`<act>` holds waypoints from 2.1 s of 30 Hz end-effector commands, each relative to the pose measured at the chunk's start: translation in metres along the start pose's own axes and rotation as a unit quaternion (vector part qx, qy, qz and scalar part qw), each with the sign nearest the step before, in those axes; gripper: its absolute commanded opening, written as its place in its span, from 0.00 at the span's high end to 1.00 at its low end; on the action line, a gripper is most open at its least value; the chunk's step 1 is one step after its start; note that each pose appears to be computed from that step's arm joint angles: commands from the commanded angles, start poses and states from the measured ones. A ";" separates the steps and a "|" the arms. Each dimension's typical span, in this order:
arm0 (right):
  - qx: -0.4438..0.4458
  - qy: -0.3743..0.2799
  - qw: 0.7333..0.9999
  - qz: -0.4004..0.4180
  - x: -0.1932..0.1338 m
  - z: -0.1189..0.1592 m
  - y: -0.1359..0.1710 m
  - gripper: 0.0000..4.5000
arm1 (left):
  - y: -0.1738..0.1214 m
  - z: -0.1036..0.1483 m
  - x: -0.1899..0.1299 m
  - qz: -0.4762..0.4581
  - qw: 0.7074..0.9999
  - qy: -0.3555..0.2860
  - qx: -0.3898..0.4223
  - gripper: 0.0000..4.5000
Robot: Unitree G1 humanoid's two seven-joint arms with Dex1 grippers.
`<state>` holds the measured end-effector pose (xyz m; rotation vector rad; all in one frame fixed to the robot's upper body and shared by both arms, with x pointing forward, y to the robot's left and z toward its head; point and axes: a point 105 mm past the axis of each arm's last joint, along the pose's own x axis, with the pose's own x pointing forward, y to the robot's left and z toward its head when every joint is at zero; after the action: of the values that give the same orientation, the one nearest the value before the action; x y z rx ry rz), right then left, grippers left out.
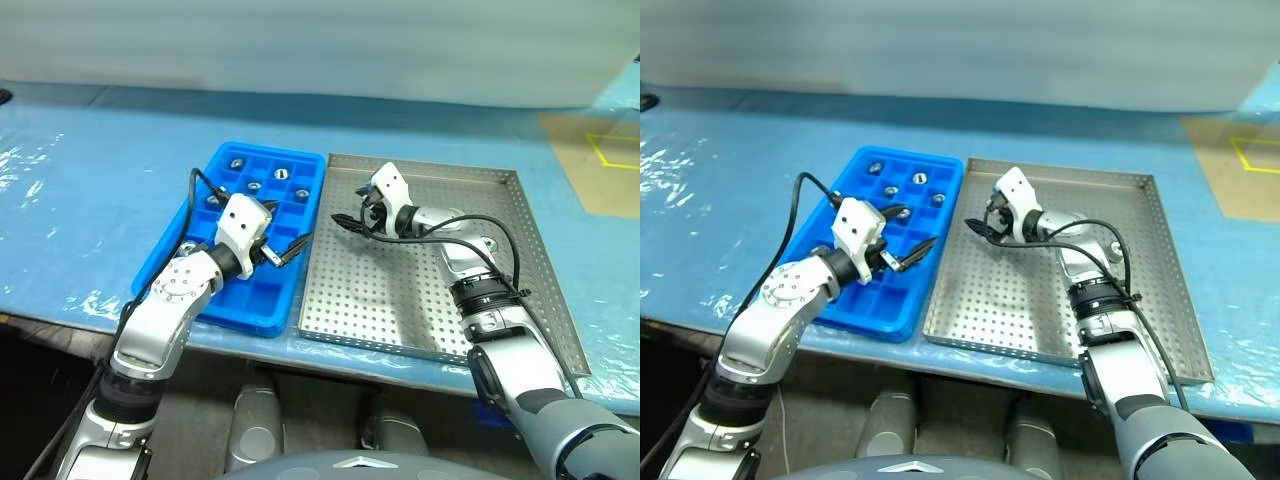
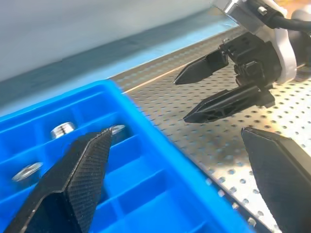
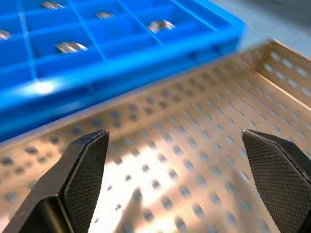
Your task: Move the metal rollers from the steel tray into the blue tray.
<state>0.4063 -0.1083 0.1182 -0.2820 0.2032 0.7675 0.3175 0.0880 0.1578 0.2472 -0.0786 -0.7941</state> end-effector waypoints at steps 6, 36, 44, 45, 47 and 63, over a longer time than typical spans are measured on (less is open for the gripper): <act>0.010 0.005 0.992 -0.128 -0.038 -0.002 -0.048 0.01 | -0.009 0.016 0.023 -0.064 0.997 -0.038 0.021 0.00; 0.142 0.119 0.948 -0.260 -0.121 -0.061 -0.085 0.09 | -0.029 0.015 0.051 -0.139 0.988 -0.064 0.014 0.00; 0.142 0.103 0.951 -0.253 -0.116 -0.057 -0.087 0.64 | -0.024 0.015 0.046 -0.132 0.989 -0.060 0.018 0.00; 0.140 0.102 0.952 -0.251 -0.114 -0.057 -0.087 0.64 | -0.023 0.015 0.046 -0.131 0.989 -0.060 0.018 0.00; 0.132 0.100 0.955 -0.247 -0.111 -0.056 -0.085 0.64 | -0.021 0.015 0.044 -0.128 0.990 -0.058 0.019 0.00; 0.046 -0.023 0.997 -0.052 -0.037 0.018 -0.023 0.64 | -0.010 0.009 0.011 -0.075 0.997 -0.030 0.009 0.00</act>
<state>0.3974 -0.1601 0.1256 -0.1693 0.2718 0.5851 0.3222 0.0687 0.1483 0.2475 -0.0692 -0.9685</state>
